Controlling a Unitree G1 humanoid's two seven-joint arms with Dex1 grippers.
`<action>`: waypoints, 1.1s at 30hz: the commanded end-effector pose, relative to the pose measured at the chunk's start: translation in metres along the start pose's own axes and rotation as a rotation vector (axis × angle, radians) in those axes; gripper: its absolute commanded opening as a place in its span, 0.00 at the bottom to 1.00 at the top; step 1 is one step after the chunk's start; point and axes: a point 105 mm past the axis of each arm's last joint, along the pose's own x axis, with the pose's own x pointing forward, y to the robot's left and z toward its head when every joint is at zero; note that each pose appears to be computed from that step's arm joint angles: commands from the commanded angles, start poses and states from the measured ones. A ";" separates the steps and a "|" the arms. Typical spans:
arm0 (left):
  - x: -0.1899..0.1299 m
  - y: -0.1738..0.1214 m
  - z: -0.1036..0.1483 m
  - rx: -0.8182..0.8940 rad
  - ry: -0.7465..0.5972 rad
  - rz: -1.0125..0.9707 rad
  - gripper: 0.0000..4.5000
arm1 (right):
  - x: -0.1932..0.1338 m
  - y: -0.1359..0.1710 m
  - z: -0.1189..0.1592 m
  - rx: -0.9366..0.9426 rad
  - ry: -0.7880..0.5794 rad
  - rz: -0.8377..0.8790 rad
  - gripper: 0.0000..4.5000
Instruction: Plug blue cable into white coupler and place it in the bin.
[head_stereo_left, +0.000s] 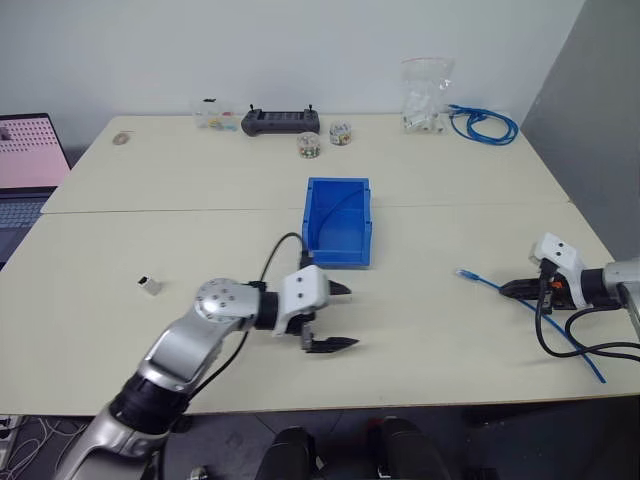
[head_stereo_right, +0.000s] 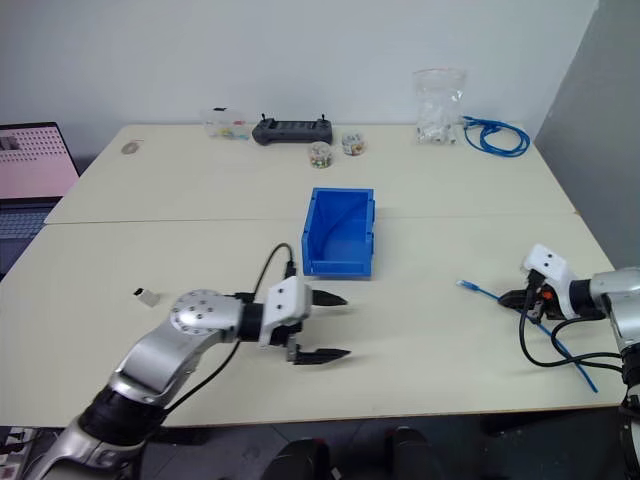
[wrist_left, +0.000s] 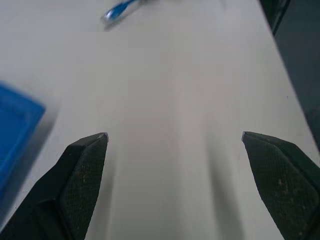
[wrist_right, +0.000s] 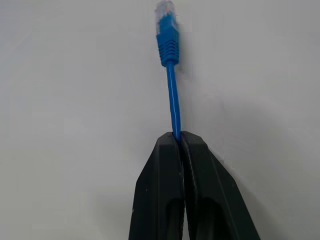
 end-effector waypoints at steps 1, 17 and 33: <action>-0.022 0.003 -0.001 0.009 -0.004 0.085 1.00 | 0.017 0.039 0.043 -0.183 -0.039 0.148 0.02; -0.081 -0.014 -0.064 -0.013 0.257 0.189 1.00 | 0.145 0.107 0.116 -0.398 -0.117 0.399 0.02; -0.033 0.010 -0.049 0.075 0.104 0.164 1.00 | 0.107 0.118 0.153 -0.304 -0.368 0.421 0.67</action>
